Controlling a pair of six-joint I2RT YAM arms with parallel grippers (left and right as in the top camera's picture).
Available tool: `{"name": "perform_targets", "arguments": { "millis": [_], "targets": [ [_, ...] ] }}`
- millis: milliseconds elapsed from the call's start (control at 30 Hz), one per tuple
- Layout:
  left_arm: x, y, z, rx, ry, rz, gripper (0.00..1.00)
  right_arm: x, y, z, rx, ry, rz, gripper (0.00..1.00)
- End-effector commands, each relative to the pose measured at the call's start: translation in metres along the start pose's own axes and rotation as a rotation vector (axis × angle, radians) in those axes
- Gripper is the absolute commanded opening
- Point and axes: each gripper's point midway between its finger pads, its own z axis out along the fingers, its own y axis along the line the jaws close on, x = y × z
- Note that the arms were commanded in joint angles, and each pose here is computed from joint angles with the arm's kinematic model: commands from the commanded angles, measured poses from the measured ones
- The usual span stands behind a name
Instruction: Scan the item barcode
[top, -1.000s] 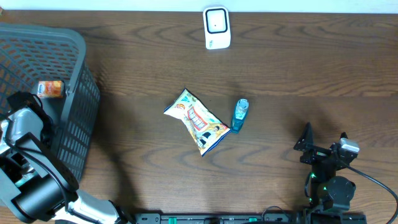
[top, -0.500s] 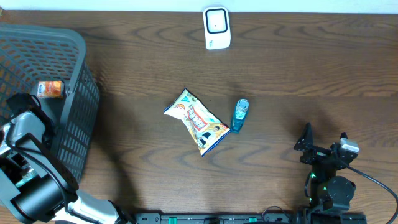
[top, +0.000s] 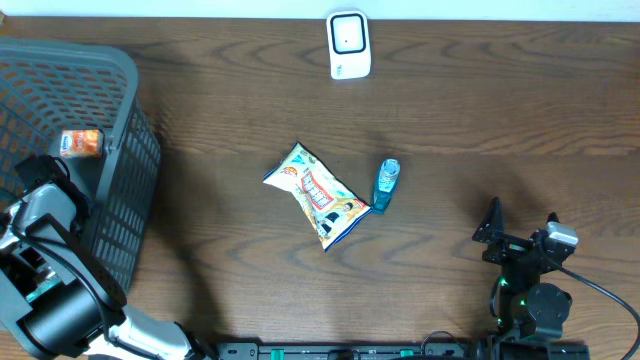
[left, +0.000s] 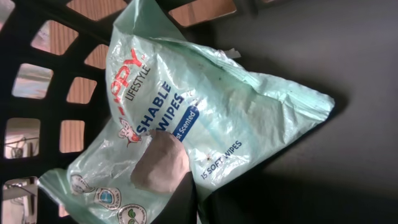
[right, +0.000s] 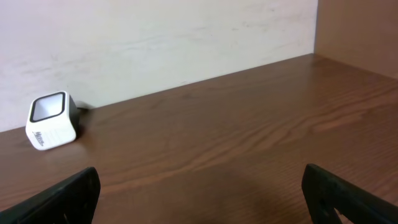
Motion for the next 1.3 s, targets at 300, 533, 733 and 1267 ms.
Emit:
{"name": "perform_targets", "arguments": {
  "millis": [300,533,733,1267],
  "targets": [
    [0.004,-0.092,-0.053,0.394,0.058,0.108,0.07,0.0,-0.002,0.0,0.007,-0.003,-0.007,0.99],
    [0.001,-0.1,-0.069,0.429,0.042,0.058,0.07,0.0,-0.002,0.0,0.006,-0.003,-0.007,0.99],
    [-0.009,-0.098,-0.086,0.479,-0.002,0.103,0.58,0.0,-0.002,0.0,0.006,-0.003,-0.007,0.99],
    [-0.041,-0.071,-0.129,0.536,-0.187,0.227,1.0,0.0,-0.002,0.0,0.007,-0.003,-0.007,0.99]
  ]
}}
